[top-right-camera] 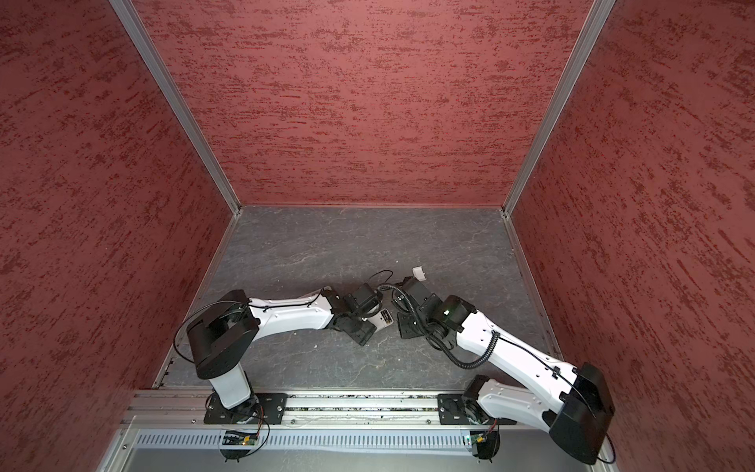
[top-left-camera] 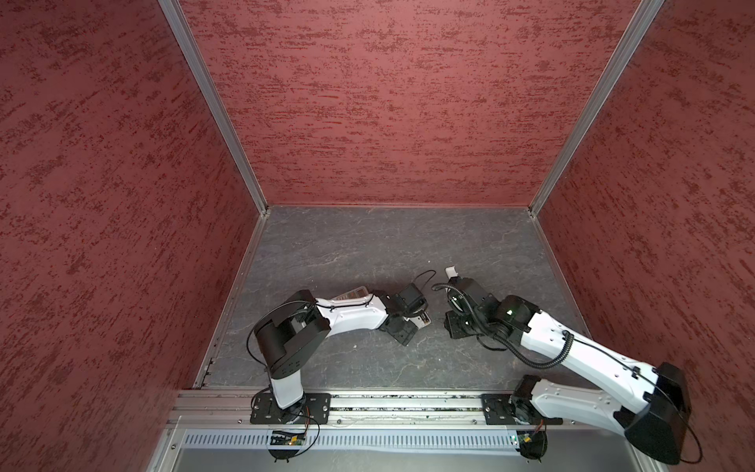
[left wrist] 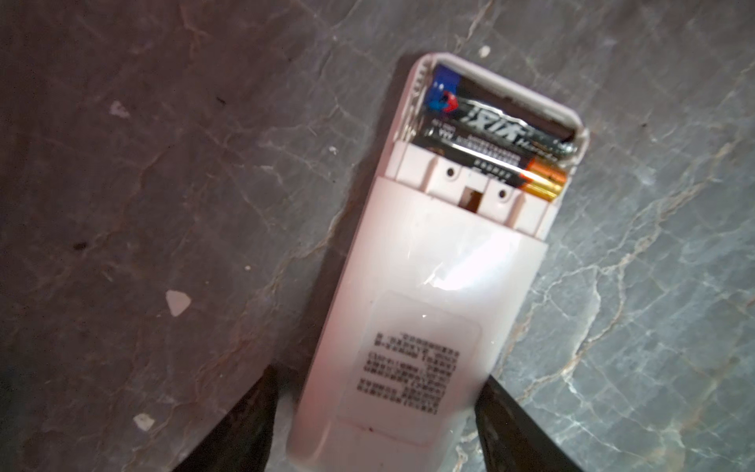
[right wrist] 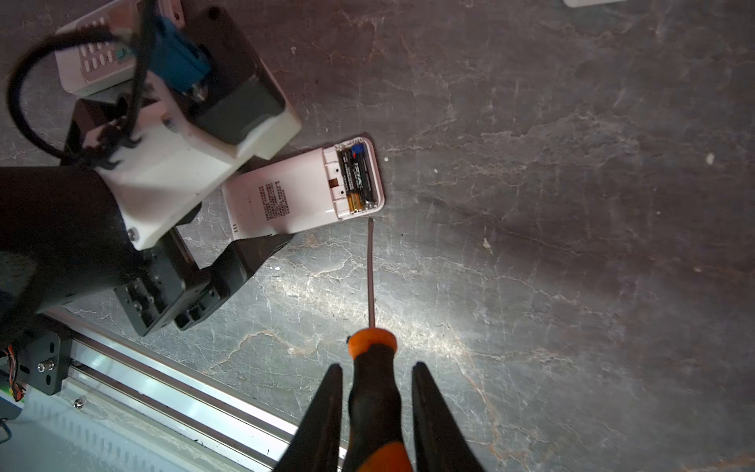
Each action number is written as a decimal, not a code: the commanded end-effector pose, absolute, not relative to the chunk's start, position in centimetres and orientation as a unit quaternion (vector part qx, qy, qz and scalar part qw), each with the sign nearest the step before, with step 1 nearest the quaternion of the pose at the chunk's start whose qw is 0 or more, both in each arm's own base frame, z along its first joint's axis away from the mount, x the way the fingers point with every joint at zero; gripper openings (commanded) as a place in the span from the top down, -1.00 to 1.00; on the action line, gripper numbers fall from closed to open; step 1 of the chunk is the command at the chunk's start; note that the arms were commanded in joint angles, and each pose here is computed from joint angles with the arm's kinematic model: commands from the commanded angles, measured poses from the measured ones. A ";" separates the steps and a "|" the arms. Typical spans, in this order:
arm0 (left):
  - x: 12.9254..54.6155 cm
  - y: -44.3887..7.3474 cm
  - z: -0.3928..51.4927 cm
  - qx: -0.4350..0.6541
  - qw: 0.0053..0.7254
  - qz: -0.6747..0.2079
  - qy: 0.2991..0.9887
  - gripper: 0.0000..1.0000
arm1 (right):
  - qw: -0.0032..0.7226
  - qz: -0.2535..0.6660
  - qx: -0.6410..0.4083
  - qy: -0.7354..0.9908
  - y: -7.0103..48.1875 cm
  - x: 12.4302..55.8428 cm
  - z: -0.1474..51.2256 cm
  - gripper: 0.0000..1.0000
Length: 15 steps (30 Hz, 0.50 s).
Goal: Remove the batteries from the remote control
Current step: 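Bring the screwdriver tip into the battery compartment while the left holds the remote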
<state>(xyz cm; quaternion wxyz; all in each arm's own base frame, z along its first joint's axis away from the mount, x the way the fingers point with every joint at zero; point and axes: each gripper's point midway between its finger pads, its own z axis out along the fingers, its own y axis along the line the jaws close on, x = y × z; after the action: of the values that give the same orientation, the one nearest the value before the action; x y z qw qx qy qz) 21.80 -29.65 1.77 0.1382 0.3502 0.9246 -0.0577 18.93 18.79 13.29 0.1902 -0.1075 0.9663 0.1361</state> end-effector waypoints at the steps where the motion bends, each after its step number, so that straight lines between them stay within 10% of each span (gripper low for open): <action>1: 21.1 -29.6 0.3 0.365 0.124 -0.064 0.920 -0.41 | 0.224 0.138 -0.121 0.957 19.2 20.2 14.2 1.00; 15: 20.3 -28.8 0.3 0.384 0.111 -0.067 0.914 -0.18 | 0.205 0.109 -0.155 0.960 19.1 20.3 13.1 1.00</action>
<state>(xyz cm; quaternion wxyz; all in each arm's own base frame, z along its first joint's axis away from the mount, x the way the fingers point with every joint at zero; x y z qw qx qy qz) 21.80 -30.03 1.76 0.1492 0.3764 0.9118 -0.0685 19.46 19.30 12.50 0.1903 -0.1466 0.9628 0.1238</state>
